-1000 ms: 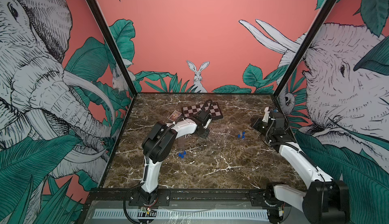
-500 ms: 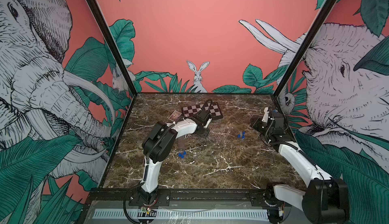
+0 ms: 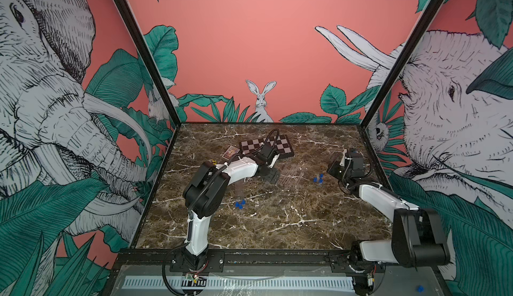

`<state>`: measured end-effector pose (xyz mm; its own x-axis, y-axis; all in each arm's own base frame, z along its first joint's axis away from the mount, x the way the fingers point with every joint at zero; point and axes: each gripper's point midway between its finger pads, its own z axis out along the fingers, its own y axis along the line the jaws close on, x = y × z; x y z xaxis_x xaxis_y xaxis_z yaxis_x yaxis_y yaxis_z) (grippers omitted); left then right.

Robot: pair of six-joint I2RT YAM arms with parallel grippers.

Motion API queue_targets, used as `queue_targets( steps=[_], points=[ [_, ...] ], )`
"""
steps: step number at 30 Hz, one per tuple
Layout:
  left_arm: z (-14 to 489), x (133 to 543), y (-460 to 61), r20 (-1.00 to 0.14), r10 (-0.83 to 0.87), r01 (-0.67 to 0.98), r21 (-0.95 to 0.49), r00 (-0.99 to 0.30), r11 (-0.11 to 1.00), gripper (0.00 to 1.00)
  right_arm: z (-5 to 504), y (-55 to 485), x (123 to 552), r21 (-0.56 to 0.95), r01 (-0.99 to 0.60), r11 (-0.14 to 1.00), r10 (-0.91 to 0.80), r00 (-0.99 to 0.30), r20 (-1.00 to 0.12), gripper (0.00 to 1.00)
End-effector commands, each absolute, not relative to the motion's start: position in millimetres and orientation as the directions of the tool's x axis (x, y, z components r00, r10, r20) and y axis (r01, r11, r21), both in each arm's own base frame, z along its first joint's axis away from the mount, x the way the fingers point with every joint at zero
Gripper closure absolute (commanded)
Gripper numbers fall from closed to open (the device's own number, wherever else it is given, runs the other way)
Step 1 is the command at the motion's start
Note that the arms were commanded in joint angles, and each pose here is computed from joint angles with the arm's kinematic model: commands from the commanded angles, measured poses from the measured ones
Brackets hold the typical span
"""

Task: Remove stoppers from test tubes
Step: Place the test tube at the center of the board, then place the stopper at the center of the board.

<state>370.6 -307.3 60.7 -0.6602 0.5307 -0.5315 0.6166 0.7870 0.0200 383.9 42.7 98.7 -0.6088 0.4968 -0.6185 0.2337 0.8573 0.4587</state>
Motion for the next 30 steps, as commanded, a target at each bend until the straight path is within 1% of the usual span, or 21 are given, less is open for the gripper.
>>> queue_targets(
  steps=[1, 8, 9, 10, 13, 15, 23, 30],
  points=[
    [121.1, 377.2, -313.1, -0.662, 0.471, 0.613, 0.021, -0.584, 0.790, 0.00, 101.3, 31.8, 399.4, 0.434, 0.252, 0.865, 0.498, -0.541, -0.678, 1.00],
    [165.5, 373.3, -307.5, -0.743, 0.422, 0.600, 0.034, -0.520, 0.799, 0.00, 65.1, 20.0, 411.4, 0.364, 0.311, 0.878, 0.479, -0.550, -0.684, 1.00],
    [170.1, 372.7, -306.5, -0.750, 0.418, 0.599, 0.037, -0.512, 0.800, 0.00, 65.9, 19.1, 413.7, 0.362, 0.307, 0.880, 0.475, -0.541, -0.694, 1.00],
    [174.8, 371.9, -305.9, -0.756, 0.414, 0.599, 0.037, -0.506, 0.800, 0.01, 53.6, 19.6, 414.0, 0.348, 0.310, 0.885, 0.466, -0.557, -0.687, 1.00],
    [184.6, 368.9, -304.0, -0.766, 0.411, 0.602, 0.040, -0.494, 0.798, 0.01, 54.3, 21.0, 420.3, 0.354, 0.282, 0.891, 0.453, -0.526, -0.720, 1.00],
    [187.3, 367.0, -303.4, -0.768, 0.412, 0.605, 0.040, -0.491, 0.795, 0.01, 57.8, 21.4, 423.8, 0.328, 0.283, 0.901, 0.432, -0.526, -0.732, 1.00],
    [188.5, 364.3, -299.5, -0.770, 0.406, 0.598, 0.040, -0.492, 0.801, 0.01, 36.7, 14.3, 423.7, 0.251, 0.394, 0.884, 0.457, -0.617, -0.641, 1.00],
    [196.4, 363.9, -297.2, -0.777, 0.411, 0.598, 0.055, -0.477, 0.799, 0.01, 22.5, 15.1, 422.6, 0.198, 0.437, 0.877, 0.465, -0.673, -0.576, 1.00]
  ],
)
